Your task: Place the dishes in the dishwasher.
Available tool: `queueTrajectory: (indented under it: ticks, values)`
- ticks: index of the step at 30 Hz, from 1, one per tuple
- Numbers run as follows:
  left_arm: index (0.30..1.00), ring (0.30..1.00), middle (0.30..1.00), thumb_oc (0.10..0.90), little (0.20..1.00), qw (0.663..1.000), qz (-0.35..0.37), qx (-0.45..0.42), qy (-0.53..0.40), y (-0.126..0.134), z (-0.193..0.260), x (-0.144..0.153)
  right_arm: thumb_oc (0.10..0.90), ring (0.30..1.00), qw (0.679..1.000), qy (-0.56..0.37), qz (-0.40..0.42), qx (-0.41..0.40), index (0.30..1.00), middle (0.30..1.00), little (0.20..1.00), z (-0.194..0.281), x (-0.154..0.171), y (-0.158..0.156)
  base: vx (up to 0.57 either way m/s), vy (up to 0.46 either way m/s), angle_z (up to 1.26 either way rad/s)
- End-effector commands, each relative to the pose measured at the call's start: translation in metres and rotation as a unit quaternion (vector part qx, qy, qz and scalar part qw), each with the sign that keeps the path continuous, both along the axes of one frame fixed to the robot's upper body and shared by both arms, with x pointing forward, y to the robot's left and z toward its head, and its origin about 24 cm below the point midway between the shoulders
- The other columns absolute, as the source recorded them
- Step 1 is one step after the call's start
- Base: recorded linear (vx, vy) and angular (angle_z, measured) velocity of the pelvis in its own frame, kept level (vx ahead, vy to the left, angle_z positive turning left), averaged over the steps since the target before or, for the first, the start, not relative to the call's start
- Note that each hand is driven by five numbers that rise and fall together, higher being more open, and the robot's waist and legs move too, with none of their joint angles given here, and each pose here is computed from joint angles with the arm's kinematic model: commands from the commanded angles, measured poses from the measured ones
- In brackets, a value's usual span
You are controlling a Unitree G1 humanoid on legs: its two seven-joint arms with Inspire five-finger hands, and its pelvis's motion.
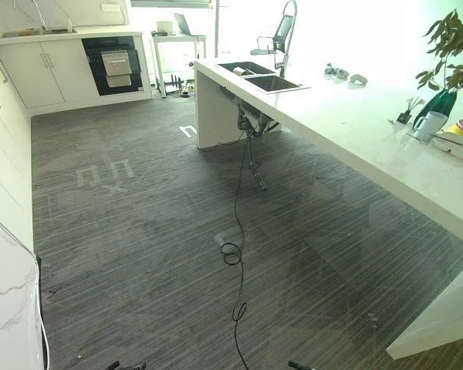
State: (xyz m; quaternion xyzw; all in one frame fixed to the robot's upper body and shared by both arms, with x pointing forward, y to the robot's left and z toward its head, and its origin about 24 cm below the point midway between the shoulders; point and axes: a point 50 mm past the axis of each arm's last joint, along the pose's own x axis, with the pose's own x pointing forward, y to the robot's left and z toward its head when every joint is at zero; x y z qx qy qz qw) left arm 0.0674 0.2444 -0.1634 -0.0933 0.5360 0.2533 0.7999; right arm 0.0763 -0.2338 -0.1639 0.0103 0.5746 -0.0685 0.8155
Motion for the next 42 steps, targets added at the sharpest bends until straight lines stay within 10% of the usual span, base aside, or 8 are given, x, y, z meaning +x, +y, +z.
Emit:
queueTrajectory:
  ticks: [1,42]
  values:
    - [0.9,0.9,0.9,0.8,0.9,0.999,-0.024,0.025,-0.033,0.009,0.007,0.018,0.8,0.9,0.999,0.0,0.028,-0.017,0.9,0.9,0.9,0.003,0.005,-0.01,0.0,0.0,0.0]
    - [0.9,0.9,0.9,0.8,0.9,0.998,0.009,0.015,-0.054,0.009,0.008,0.019,0.8,0.9,0.996,-0.091,-0.004,0.003,0.9,0.9,0.9,0.012,0.036,-0.003,0.02,-0.06,0.01]
